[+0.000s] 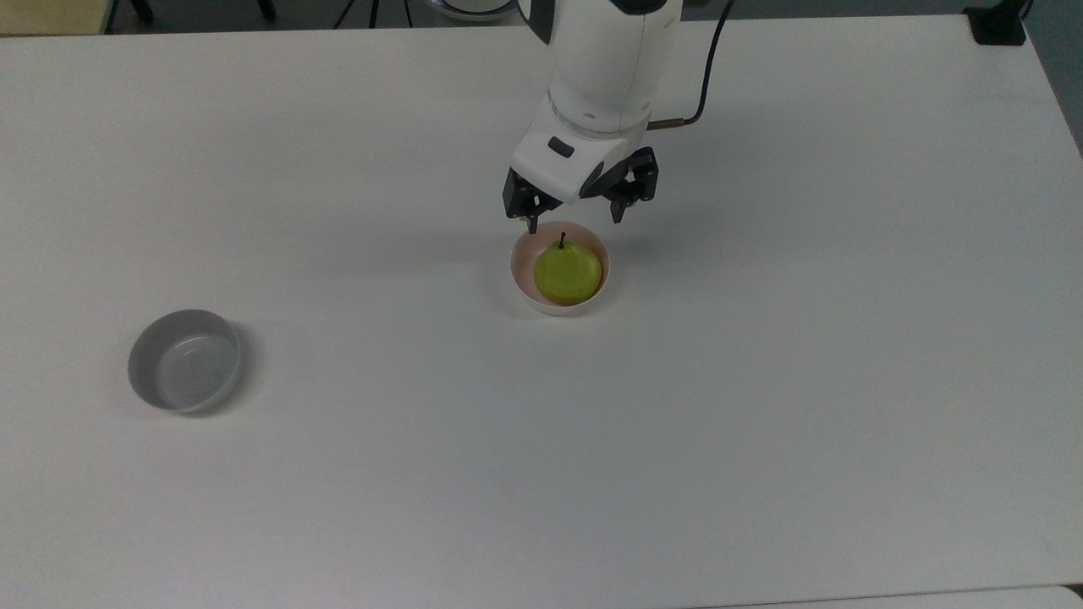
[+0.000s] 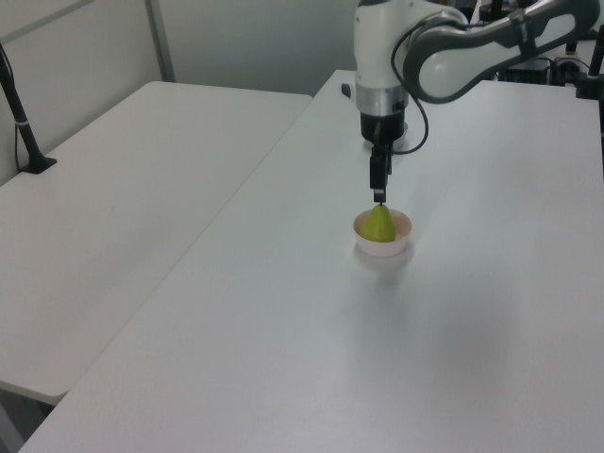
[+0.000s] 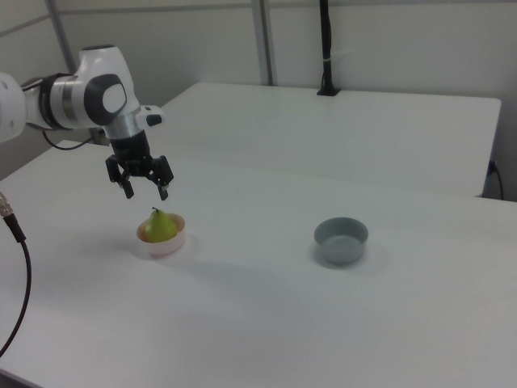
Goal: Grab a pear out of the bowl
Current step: 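Move the open gripper over the green pear in the pink bowl, then lower the gripper around the pear and close the fingers on it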
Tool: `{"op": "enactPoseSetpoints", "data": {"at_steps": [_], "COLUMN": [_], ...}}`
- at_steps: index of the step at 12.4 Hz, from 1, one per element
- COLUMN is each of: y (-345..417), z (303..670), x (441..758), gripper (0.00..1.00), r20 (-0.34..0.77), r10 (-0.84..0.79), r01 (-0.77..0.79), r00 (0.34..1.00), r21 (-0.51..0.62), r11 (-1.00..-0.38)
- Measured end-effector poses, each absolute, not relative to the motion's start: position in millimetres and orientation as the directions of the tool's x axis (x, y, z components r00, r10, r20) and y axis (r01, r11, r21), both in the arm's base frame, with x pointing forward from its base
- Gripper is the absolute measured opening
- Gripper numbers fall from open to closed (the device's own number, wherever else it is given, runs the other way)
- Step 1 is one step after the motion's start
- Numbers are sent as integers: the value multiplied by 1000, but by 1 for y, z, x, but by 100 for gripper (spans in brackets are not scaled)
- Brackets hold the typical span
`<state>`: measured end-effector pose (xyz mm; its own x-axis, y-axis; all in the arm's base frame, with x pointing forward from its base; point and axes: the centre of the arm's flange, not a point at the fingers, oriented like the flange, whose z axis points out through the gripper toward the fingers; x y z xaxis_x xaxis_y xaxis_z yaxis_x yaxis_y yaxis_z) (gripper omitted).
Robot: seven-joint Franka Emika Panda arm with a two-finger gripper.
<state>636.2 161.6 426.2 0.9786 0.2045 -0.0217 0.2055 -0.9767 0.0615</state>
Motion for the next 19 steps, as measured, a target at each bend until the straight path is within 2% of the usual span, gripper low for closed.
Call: {"op": "enactPoseSetpoints", "data": {"at_steps": [8, 17, 19], "y": [160, 160, 157], "z": [363, 351, 352], "x": [636, 640, 642], "gripper": [100, 100, 98], "r20": [-71, -47, -31], "r10": [225, 229, 151], "r01": [231, 233, 154], "r00": [972, 972, 988], "r21": [96, 96, 98], "r11": [-968, -968, -983]}}
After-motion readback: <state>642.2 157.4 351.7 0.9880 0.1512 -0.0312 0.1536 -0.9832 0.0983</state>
